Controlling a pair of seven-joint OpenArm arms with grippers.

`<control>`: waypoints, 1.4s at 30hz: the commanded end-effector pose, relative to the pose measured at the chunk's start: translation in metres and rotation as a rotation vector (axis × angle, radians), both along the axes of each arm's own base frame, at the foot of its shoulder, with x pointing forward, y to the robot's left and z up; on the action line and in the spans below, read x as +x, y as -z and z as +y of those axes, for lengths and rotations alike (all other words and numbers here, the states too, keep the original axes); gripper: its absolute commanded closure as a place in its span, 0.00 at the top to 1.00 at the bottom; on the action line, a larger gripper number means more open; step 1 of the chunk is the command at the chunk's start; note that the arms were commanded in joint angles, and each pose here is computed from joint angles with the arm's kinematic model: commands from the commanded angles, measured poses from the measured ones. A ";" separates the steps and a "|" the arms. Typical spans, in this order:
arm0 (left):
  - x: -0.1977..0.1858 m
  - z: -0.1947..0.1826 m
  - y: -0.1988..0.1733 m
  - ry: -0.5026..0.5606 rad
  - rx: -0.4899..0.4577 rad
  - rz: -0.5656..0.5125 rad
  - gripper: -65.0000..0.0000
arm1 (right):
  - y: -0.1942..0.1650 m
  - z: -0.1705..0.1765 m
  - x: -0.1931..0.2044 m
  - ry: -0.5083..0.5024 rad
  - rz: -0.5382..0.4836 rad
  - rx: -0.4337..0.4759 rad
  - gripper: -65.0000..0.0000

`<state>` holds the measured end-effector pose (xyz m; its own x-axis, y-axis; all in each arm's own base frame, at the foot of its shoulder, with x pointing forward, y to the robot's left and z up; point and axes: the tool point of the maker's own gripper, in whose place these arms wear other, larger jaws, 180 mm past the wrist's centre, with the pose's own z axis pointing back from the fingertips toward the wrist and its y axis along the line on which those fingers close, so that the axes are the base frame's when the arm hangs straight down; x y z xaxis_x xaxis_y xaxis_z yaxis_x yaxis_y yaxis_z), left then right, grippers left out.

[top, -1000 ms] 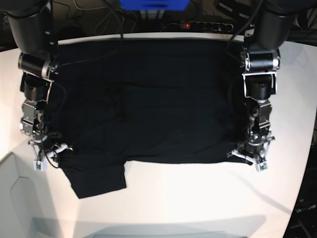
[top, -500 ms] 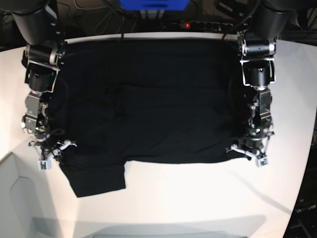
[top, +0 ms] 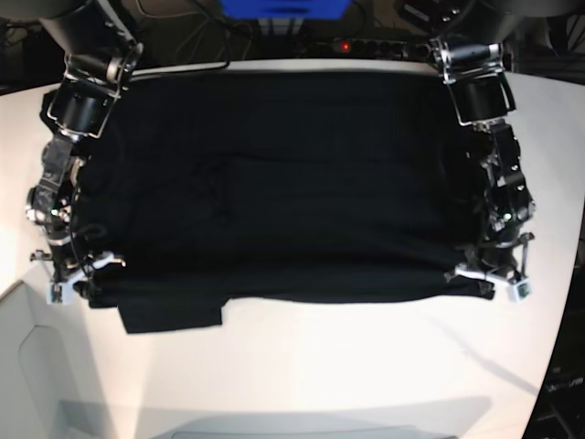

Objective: Fold the T-shirt properly
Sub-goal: 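Fold the hem up toward the collar edge with both grippers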

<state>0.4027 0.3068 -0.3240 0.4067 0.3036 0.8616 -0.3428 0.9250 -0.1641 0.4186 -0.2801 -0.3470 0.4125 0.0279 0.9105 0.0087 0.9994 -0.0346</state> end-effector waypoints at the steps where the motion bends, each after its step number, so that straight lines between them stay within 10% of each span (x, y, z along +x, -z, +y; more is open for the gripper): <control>1: -0.003 0.008 -0.018 -0.014 0.007 -0.051 0.00 | -0.026 -0.005 0.006 -0.006 -0.077 -0.025 0.00; 20: -0.113 0.022 -0.002 -0.074 -0.127 -0.022 0.00 | -0.020 0.008 -0.079 -0.063 -0.044 -0.160 0.00; 42: -0.145 0.007 0.034 -0.088 -0.180 0.072 0.00 | 0.022 0.005 -0.133 -0.107 0.095 -0.130 0.00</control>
